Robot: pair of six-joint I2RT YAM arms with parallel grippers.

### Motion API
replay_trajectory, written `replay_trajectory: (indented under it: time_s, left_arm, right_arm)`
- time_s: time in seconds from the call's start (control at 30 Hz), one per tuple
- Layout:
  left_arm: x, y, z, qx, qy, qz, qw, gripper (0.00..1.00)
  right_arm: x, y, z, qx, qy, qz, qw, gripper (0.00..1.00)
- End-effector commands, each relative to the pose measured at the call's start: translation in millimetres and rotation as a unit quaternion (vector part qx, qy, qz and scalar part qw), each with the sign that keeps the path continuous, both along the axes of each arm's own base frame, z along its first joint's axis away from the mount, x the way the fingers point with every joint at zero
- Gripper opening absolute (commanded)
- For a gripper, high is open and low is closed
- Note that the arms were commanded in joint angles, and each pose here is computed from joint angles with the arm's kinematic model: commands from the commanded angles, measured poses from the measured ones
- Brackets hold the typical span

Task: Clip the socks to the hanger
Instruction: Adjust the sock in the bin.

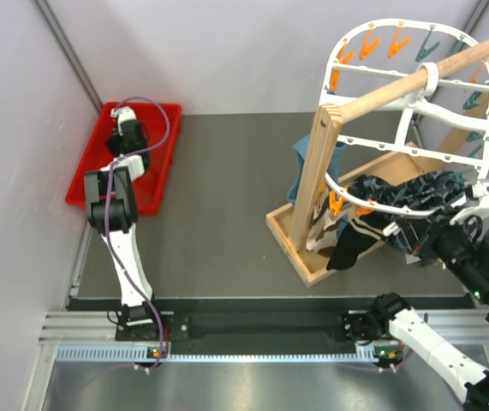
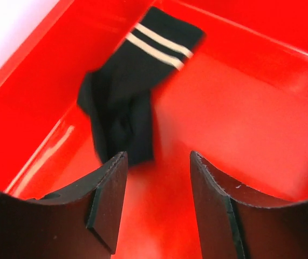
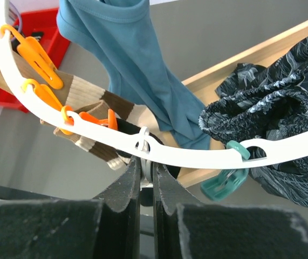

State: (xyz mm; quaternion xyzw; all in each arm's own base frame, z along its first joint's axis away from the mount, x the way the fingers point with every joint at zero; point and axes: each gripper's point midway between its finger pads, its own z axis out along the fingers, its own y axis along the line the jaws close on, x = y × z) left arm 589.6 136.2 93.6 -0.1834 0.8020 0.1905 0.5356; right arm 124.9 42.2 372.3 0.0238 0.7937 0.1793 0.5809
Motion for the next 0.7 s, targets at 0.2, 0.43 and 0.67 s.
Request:
replay_trajectory:
  time_s: [0.2,0.43,0.67]
  left_arm:
    - [81,51,-2,-0.077,-0.086,0.002,0.993,0.59]
    - [105,51,27,-0.103,-0.171,-0.018,0.98,0.59]
    - [92,58,8,-0.146,-0.17,0.031,0.974,0.55]
  right_arm:
    - [6,8,-26,-0.022,0.051,0.013,0.998,0.0]
    - [13,17,-36,-0.017,0.064,0.021,0.998,0.0]
    - [15,20,-38,-0.015,0.065,0.024,0.998,0.0]
